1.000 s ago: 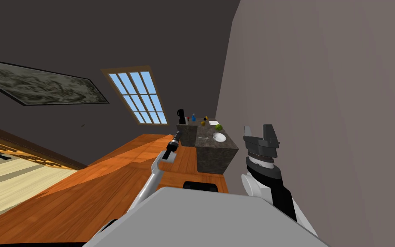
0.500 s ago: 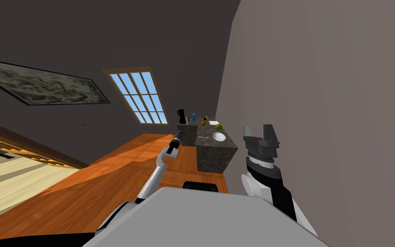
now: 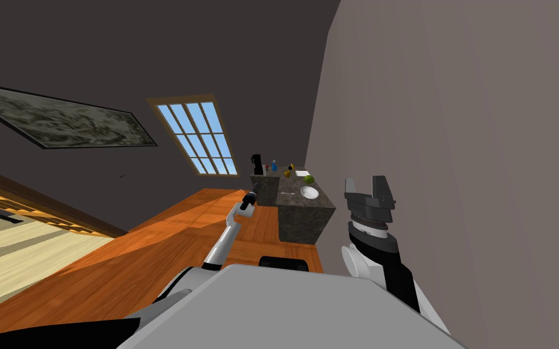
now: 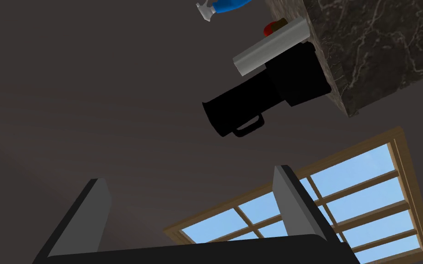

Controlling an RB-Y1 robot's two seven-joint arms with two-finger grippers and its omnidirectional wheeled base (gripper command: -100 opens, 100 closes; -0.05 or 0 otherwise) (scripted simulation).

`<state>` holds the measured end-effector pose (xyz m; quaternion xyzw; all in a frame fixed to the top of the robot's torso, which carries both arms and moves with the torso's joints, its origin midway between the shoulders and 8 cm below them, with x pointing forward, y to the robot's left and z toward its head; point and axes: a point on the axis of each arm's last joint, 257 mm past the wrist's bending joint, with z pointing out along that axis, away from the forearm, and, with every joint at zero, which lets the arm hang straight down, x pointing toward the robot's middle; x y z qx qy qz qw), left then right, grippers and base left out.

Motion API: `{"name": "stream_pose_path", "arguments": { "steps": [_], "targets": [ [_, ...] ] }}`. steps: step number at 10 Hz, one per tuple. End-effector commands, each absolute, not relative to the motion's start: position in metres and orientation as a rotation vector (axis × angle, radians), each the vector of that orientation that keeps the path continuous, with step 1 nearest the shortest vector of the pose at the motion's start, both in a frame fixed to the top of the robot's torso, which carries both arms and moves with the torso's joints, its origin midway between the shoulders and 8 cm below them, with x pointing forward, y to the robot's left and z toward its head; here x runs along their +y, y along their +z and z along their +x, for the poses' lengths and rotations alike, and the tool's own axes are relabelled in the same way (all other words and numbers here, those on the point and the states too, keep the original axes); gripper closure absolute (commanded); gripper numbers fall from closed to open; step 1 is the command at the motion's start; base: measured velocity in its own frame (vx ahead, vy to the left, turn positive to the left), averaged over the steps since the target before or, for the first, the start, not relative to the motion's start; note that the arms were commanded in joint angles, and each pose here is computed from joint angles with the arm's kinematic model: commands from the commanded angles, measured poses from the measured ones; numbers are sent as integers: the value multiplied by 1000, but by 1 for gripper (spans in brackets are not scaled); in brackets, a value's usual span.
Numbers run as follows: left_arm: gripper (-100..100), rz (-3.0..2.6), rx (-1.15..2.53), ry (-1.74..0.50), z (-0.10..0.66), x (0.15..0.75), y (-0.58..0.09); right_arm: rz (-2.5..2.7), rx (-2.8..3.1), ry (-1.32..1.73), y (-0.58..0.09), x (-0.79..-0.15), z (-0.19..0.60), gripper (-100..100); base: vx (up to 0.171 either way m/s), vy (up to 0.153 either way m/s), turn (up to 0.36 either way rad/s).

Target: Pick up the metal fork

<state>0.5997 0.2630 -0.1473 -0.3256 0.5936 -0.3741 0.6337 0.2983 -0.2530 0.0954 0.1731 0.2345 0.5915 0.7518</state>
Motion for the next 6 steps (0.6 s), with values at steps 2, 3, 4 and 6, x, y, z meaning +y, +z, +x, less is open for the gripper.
{"name": "stream_pose_path", "arguments": {
  "steps": [2,3,4,6],
  "targets": [
    [-100,-804,1410,-820,618,264,-162,378,512,1292,95,-253,298,0,-19,-14,4],
    [-100,-811,1416,-815,618,265,-164,378,512,1292,95,-253,298,0,-7,-6,-1],
    [-100,-845,1440,-801,629,265,-169,378,512,1292,95,-253,298,0,-11,-13,5],
    [-100,-894,1474,-778,640,266,-177,378,512,1292,95,-253,298,0,-6,-22,2]
  ]
}}
